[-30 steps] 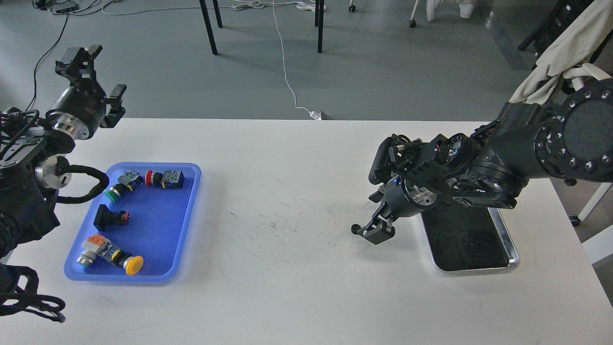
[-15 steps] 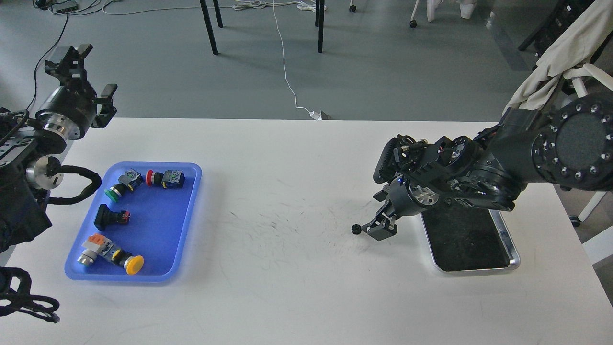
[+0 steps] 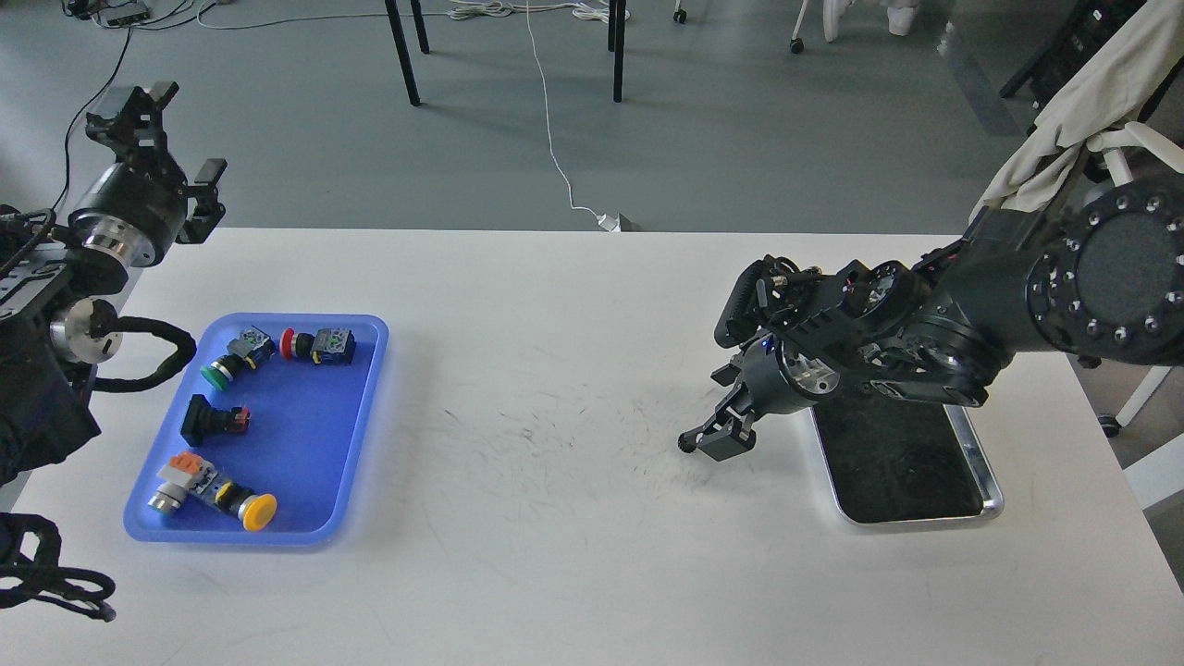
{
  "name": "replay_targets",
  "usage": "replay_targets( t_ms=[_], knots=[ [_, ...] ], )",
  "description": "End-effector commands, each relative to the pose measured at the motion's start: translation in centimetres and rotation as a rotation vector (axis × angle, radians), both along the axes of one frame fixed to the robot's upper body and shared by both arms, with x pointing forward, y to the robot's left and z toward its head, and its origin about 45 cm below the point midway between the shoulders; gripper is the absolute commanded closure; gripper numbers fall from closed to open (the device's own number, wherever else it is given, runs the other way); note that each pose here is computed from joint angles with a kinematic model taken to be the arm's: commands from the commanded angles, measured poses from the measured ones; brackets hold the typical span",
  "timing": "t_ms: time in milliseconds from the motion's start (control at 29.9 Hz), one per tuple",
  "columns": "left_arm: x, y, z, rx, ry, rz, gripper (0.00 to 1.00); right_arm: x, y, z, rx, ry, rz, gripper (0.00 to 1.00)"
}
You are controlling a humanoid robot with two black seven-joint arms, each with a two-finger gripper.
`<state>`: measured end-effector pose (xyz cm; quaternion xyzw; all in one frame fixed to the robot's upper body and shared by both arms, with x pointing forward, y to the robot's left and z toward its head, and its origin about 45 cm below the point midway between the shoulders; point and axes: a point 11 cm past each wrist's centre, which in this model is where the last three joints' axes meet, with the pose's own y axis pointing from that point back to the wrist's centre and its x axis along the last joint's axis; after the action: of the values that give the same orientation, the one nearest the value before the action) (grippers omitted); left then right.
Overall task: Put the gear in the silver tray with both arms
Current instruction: 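Lower the right gripper onto the black gear and grasp it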
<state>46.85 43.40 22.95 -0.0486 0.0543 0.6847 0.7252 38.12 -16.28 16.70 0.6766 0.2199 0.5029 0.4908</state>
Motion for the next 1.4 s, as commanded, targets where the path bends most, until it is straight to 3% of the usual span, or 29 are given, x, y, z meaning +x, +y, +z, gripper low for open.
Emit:
replay_targets(
  t_ms=[0,836,1103,1371],
  knots=[
    [0.0,0.1,0.0,0.001,-0.001,0.001,0.01,-0.2,1.2,0.1,0.045,0.004,0.002,0.11],
    [0.0,0.5,0.4,0.003,-0.01,0.008,0.01,-2.9,-0.2,-2.4,0.006,0.086,0.015,0.12],
    [-0.1,0.9,0.6,0.008,-0.014,0.016,0.01,-1.0,-0.4,-1.9,0.012,0.03,-0.005,0.12],
    [-0.1,0.9,0.7,0.008,-0.015,0.016,0.01,-1.4,-0.6,-2.4,0.008,0.041,-0.003,0.17]
  ],
)
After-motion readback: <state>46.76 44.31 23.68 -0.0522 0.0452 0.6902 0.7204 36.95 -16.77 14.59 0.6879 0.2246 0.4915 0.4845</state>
